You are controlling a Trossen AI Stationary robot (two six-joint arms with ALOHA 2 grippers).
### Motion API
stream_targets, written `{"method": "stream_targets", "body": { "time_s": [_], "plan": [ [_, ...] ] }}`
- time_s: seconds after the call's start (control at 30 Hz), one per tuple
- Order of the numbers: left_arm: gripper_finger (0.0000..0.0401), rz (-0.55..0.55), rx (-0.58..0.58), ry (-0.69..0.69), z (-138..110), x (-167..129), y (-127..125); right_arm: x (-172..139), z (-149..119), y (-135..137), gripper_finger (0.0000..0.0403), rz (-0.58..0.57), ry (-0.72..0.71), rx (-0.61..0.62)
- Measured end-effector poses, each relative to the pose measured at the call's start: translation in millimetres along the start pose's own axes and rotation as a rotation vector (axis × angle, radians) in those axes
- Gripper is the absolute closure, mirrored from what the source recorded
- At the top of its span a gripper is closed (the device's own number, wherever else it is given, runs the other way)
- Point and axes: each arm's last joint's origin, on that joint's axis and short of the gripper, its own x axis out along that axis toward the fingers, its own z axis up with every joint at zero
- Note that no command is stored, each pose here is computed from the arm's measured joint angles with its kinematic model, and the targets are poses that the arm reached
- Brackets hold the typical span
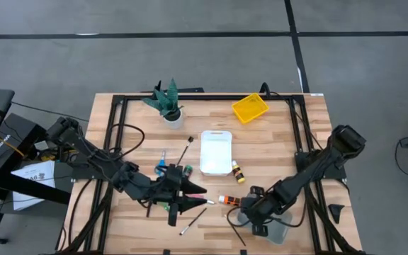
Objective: Pick & Place Paint Supplies
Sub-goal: Put the top right eyeshadow brush into the gray bin
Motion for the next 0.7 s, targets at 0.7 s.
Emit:
{"method": "stream_targets", "body": {
  "time_s": [0.7],
  "plan": [
    [0.0238,0.000,0.007,0.004,-0.3,0.0,0.2,-0.2,-0.2,1.3,0.0396,0.007,-0.005,0.052]
  ]
}}
